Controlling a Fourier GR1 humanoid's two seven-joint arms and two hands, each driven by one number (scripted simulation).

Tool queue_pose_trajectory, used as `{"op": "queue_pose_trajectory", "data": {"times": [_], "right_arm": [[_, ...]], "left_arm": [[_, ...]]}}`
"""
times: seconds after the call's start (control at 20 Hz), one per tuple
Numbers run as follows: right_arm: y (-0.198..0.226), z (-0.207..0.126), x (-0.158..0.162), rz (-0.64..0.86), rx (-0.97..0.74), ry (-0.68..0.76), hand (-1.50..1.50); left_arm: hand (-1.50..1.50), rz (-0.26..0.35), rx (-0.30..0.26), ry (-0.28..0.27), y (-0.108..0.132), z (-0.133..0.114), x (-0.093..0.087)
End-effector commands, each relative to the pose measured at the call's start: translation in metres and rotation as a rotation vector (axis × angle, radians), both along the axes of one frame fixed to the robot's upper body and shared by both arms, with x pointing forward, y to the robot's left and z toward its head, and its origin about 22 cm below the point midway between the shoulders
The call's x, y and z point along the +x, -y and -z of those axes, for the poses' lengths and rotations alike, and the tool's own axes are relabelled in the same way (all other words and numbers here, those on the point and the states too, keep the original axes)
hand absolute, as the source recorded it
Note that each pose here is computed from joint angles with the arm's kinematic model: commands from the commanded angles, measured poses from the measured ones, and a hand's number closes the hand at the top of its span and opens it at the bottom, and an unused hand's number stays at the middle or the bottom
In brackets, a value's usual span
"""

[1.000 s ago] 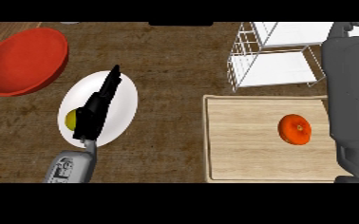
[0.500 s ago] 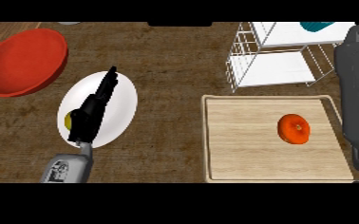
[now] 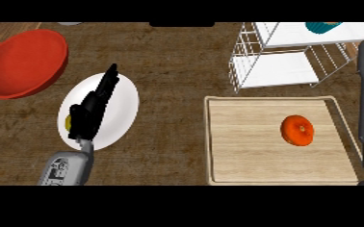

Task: Pick the cupcake from the tray and place it in the tiered shelf

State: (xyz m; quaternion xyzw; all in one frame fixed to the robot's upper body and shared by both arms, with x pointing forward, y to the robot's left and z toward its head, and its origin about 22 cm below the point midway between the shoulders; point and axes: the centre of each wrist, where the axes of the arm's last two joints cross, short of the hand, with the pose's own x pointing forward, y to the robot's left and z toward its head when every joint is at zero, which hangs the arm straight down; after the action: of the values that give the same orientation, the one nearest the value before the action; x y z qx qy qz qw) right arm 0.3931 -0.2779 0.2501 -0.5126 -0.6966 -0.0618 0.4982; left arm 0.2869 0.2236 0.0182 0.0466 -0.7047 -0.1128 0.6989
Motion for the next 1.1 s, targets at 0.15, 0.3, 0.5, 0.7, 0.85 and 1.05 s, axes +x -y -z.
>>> {"op": "queue_pose_trajectory", "data": {"times": [0.15, 0.3, 0.5, 0.7, 0.85, 1.05], "right_arm": [[0.018, -0.019, -0.007, -0.063, 0.083, 0.049, -1.50], [-0.002, -0.038, -0.021, -0.076, 0.179, 0.133, -1.50], [0.039, -0.065, -0.042, -0.025, 0.324, 0.288, -1.50], [0.070, -0.097, -0.079, 0.078, 0.353, 0.283, -1.50], [0.106, -0.101, -0.109, 0.124, 0.419, 0.218, -1.50], [0.151, -0.095, -0.138, 0.156, 0.425, 0.055, -1.50]], "left_arm": [[0.00, 0.011, 0.008, -0.001, 0.012, -0.008, 0.000], [0.00, -0.002, -0.004, -0.011, -0.005, 0.000, 0.001], [0.00, 0.011, 0.005, -0.001, 0.005, -0.007, -0.013], [0.00, -0.021, 0.004, -0.008, 0.009, 0.008, -0.004], [0.00, -0.009, 0.010, 0.004, -0.017, 0.005, -0.010], [0.00, -0.032, 0.017, 0.012, 0.001, -0.008, 0.004]]}}
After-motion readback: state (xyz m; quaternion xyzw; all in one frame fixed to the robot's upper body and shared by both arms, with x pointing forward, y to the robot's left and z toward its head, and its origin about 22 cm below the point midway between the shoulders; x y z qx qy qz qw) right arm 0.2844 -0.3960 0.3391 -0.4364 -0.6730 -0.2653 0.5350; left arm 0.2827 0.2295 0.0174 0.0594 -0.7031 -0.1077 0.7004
